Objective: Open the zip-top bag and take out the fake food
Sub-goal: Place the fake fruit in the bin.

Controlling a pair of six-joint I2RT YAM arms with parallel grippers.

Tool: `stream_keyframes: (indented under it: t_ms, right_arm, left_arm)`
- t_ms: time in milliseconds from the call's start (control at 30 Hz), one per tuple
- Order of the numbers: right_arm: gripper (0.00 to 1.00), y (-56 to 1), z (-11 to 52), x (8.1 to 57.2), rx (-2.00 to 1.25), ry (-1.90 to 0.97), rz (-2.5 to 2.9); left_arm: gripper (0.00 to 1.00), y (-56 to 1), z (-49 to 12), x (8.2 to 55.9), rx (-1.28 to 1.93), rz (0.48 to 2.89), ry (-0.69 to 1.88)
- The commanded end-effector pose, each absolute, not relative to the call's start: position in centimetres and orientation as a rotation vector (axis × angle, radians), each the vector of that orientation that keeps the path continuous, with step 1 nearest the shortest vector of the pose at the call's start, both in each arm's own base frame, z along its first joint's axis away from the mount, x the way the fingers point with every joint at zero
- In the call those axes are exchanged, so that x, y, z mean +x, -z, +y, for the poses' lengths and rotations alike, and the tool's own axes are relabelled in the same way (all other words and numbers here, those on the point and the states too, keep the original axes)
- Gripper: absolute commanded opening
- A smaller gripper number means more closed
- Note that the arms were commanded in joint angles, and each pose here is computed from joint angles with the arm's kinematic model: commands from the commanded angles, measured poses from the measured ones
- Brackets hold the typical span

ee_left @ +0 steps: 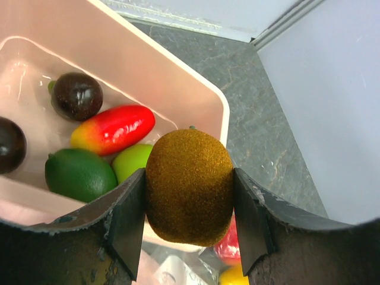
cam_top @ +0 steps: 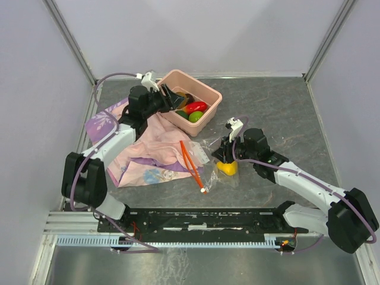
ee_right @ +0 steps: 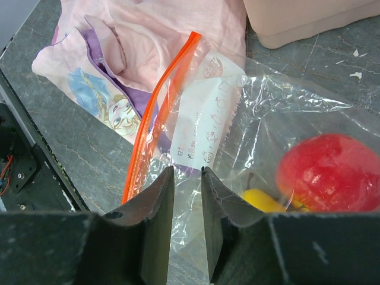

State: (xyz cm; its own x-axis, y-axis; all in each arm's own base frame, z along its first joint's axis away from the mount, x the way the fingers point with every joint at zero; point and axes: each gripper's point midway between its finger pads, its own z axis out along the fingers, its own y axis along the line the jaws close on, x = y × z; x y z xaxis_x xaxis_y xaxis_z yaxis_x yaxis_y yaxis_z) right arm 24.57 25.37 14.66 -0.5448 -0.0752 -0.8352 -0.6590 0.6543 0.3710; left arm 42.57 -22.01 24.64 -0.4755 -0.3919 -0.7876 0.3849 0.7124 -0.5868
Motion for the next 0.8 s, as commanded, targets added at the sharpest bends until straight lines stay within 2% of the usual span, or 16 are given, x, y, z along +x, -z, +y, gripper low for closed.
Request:
stream_keyframes:
  t_ms: [0, 33, 67, 100, 233, 367, 533, 767]
  right_arm:
    - [0.33, -16.0, 25.7, 24.7, -0.578, -0.893, 1.972]
    - [0.33, -16.0, 25.7, 24.7, -0.578, -0.893, 1.971]
    - [0.33, -16.0, 25.7, 24.6, -0.577, -0.893, 1.972]
    - [0.33, -16.0, 25.7, 24.6, -0.575, -0.894, 1.971]
    - [0.34, -16.0, 25.4, 24.5, -0.569, -0.888, 1.97]
    - [0.37, -16.1, 25.1, 24.5, -0.565, -0.866, 1.968]
    - [0.44, -16.1, 24.6, 24.6, -0.557, -0.84, 1.968]
    - [0.6, -16.4, 24.0, 24.4, -0.52, -0.839, 1.962]
  left_arm:
    - [0.57, -27.0, -22.7, 45.7, -0.037, 1.779, 0.936]
    - [0.72, -26.5, -22.6, 46.5, -0.067, 1.793, 0.919]
    - [0.94, -26.0, -22.3, 47.4, -0.124, 1.814, 0.9]
    - [1.0, -25.8, -22.1, 48.2, -0.163, 1.827, 0.874]
    - [1.0, -27.3, -21.0, 49.3, -0.236, 1.778, 0.793]
    - [0.99, -29.0, -20.3, 48.1, -0.222, 1.718, 0.784]
    - [0.99, -30.6, -19.5, 45.0, -0.166, 1.643, 0.808]
    - [0.99, -31.4, -18.7, 38.6, -0.096, 1.512, 0.971]
